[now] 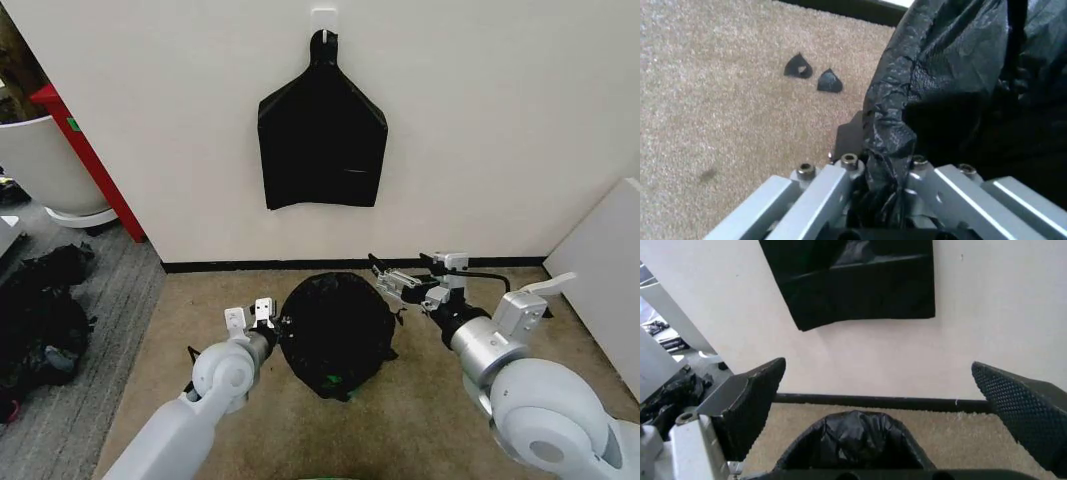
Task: Place the garbage bag over the trash bin.
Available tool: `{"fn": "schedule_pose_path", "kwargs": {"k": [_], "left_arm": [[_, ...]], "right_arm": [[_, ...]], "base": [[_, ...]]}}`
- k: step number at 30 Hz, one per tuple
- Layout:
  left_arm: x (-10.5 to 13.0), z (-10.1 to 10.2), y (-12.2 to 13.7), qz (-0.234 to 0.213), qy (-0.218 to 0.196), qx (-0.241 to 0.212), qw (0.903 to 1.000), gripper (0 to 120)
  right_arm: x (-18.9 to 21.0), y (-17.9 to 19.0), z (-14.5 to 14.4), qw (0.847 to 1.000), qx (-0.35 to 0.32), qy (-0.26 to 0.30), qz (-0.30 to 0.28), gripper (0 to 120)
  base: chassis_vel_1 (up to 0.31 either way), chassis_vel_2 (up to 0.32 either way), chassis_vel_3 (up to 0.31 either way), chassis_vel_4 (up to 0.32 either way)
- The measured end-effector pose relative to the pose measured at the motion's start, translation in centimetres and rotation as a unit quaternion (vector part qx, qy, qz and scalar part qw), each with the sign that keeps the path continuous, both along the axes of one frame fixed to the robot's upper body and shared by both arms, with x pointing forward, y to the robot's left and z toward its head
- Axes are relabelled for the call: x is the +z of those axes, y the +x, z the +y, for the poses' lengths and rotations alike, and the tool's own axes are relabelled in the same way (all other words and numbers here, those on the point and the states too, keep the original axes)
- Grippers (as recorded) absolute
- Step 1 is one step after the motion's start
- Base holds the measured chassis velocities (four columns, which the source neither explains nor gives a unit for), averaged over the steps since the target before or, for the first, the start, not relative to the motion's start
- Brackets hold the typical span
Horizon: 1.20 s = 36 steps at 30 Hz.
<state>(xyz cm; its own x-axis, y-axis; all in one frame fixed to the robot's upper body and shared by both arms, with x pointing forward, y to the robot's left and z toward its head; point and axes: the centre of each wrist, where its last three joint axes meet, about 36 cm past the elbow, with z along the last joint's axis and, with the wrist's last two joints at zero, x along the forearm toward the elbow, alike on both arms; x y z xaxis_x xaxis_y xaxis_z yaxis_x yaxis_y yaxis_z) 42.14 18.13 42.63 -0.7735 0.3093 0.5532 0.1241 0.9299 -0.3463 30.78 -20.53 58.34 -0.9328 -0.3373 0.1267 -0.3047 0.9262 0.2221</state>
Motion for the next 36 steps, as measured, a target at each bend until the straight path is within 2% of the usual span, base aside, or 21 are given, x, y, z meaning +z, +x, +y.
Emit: {"fn": "schedule_pose_path", "kwargs": {"k": [4, 7, 9, 13, 17, 21, 23, 25, 31, 34, 36], "left_arm": [[-0.1, -0.1, 0.0, 0.002, 0.002, -0.001, 1.0000, 19], [0.0, -0.1, -0.3, -0.003, -0.001, -0.003, 1.0000, 34], [0.2, 0.0, -0.4, -0.007, -0.002, -0.002, 1.0000, 37], [1.5, 1.1, -0.5, -0.030, -0.005, 0.003, 0.9995, 56], [2.4, 1.8, -0.7, -0.045, -0.009, 0.002, 0.9989, 67], [3.5, 2.5, -1.7, -0.056, -0.013, -0.001, 0.9983, 83], [3.6, 2.6, -1.9, -0.057, -0.014, -0.001, 0.9983, 86], [4.1, 3.0, -2.9, -0.060, -0.017, -0.007, 0.9980, 95], [4.4, 3.3, -5.0, -0.057, -0.021, -0.014, 0.9980, 100], [4.5, 3.3, -6.4, -0.084, -0.055, -0.014, 0.9948, 100], [4.9, 3.1, -7.4, -0.130, -0.095, -0.009, 0.9869, 100]], "right_arm": [[0.1, 0.1, -0.1, 1.000, 0.000, -0.002, -0.002, 100], [0.2, 0.1, -0.1, 1.000, -0.001, -0.002, -0.003, 100], [0.2, 0.1, -0.1, 1.000, -0.002, -0.002, -0.003, 100], [0.2, 0.3, -0.1, 1.000, -0.005, -0.001, -0.002, 100], [0.3, 0.4, 0.0, 1.000, -0.006, 0.000, -0.001, 100], [0.4, 0.5, 0.0, 1.000, -0.008, -0.001, -0.001, 100], [0.4, 0.5, 0.0, 1.000, -0.008, 0.000, 0.000, 100], [0.5, 0.5, 0.1, 1.000, -0.012, 0.001, 0.001, 100], [0.5, 0.4, 0.1, 1.000, -0.013, 0.004, 0.001, 100], [0.7, 0.2, 0.2, 1.000, -0.015, 0.009, -0.004, 100], [0.5, -0.2, 0.3, 1.000, -0.015, 0.016, -0.013, 100]], "base": [[0.000, 0.000, 0.000, 0.000], [0.000, 0.000, 0.000, 0.000], [0.000, 0.000, 0.000, 0.000], [0.000, 0.000, 0.000, 0.000], [0.000, 0.000, 0.000, 0.000], [0.000, 0.000, 0.000, 0.000], [0.000, 0.000, 0.000, 0.000], [0.000, 0.000, 0.000, 0.000], [0.000, 0.000, 0.000, 0.000], [0.000, 0.000, 0.000, 0.000], [0.000, 0.000, 0.000, 0.000]]}}
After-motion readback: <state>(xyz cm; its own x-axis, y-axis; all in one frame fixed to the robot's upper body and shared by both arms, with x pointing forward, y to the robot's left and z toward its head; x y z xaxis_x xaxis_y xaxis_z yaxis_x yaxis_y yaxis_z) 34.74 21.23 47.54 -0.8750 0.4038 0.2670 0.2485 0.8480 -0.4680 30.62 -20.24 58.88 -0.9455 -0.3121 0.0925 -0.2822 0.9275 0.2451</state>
